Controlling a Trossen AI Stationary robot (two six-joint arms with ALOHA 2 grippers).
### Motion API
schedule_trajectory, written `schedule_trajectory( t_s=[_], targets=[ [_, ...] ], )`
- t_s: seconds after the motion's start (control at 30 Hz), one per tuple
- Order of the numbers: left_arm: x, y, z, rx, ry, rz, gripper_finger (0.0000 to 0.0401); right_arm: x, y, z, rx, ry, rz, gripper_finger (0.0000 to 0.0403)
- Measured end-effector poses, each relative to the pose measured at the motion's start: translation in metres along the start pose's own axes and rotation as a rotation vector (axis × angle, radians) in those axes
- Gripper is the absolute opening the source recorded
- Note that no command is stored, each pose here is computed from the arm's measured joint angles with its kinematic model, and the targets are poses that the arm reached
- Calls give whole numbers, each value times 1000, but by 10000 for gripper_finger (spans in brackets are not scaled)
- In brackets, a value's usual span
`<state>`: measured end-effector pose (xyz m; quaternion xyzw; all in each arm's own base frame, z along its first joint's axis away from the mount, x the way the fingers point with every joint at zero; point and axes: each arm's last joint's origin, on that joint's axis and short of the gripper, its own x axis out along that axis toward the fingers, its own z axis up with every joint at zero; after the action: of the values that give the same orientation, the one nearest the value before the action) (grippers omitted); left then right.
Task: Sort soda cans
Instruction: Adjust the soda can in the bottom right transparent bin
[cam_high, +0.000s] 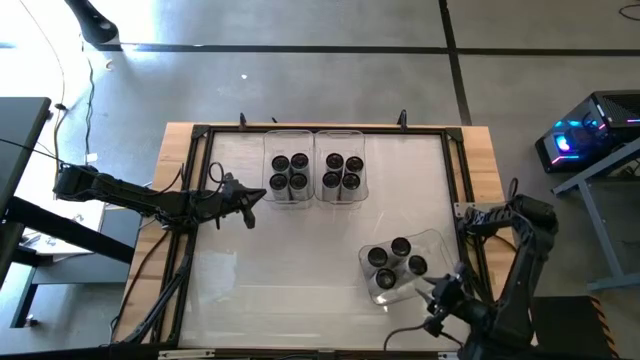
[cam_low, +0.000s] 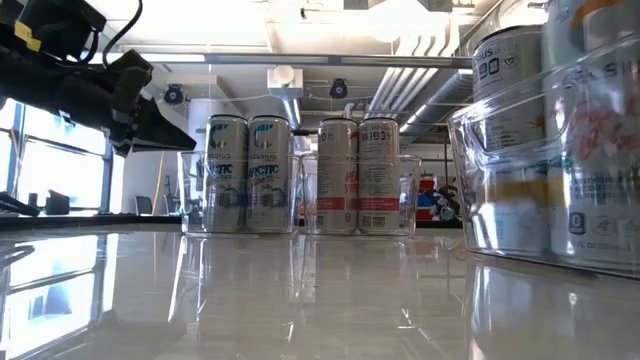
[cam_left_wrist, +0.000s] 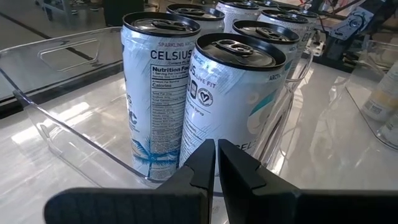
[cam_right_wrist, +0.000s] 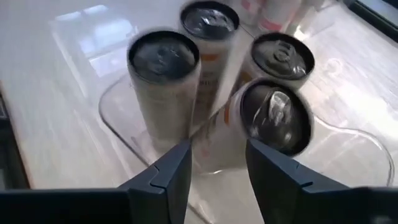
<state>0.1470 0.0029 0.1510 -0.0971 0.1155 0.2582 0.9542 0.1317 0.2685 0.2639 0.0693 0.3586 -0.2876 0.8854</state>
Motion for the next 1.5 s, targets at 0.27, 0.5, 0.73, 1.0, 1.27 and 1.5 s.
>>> schedule_trajectory(
  t_s=[0.27,0.5,0.73,1.0,1.27,1.5],
  targets=[
    [0,0,0,-8,0,-4,14,-7,2,2,-23,15,23,146],
    [0,0,0,-8,1,-4,14,-15,6,13,-48,182,27,147],
    [0,0,0,-8,2,-5,14,-14,1,26,5,433,-8,188],
    [0,0,0,-8,2,-5,14,18,-2,40,-140,565,-68,260],
    [0,-1,0,-8,14,-41,14,80,-38,50,-375,784,-94,262],
    [0,-1,-1,-19,17,-44,14,109,-61,43,-495,911,134,278]
  ],
)
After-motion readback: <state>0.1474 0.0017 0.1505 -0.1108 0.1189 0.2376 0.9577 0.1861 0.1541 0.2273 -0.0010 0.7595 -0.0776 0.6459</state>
